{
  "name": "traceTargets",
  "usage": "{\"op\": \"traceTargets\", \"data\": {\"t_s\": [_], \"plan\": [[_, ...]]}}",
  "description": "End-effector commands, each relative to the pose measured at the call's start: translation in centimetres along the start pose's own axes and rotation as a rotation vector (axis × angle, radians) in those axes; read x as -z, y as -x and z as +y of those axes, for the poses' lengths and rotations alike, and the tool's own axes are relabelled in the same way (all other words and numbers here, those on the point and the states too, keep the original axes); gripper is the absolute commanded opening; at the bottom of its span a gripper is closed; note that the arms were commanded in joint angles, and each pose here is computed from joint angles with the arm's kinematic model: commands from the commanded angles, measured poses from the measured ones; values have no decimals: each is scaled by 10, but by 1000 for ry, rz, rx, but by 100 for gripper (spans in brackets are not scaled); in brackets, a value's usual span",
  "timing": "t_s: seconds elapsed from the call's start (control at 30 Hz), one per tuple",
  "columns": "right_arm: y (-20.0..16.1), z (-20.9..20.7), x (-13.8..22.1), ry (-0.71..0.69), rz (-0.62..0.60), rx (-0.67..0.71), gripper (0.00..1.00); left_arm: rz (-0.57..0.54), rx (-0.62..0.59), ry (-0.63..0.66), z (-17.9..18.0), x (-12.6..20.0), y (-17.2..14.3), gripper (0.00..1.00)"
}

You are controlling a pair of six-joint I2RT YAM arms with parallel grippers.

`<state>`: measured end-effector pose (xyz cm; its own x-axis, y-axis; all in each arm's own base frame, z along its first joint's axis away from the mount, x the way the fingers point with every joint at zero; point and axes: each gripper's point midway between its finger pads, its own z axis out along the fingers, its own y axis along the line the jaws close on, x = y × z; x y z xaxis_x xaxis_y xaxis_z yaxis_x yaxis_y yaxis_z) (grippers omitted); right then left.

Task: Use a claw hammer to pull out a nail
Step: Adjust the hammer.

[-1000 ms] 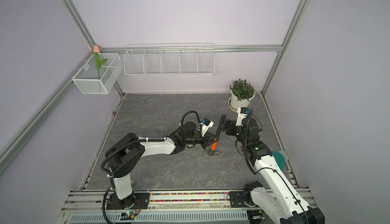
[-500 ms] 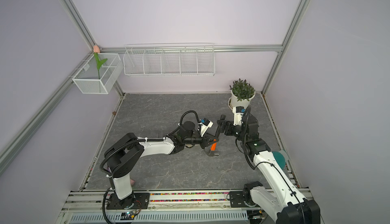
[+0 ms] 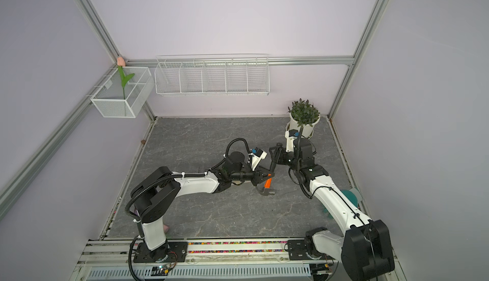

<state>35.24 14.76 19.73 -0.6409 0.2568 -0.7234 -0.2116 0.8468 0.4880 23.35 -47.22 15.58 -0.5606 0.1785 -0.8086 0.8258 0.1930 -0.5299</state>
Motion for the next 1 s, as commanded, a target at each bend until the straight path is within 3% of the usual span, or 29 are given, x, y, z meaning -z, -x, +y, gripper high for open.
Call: {"op": "traceTargets", "data": {"t_s": [0.0,0.13,0.87,0.97], "plan": [[13,2,-2,-20,-40,2,61,-107,-48,-54,-22,2,45,0],[14,3,-5,-39,-49,11,58,-104,-38,-63,-22,1,43,0],[27,11,-9,-47,-74,32,60,-64,-38,-32,-11,-3,24,0],[23,11,-11,-42,-63,31,53,-66,-38,-33,-12,-2,25,0]]}}
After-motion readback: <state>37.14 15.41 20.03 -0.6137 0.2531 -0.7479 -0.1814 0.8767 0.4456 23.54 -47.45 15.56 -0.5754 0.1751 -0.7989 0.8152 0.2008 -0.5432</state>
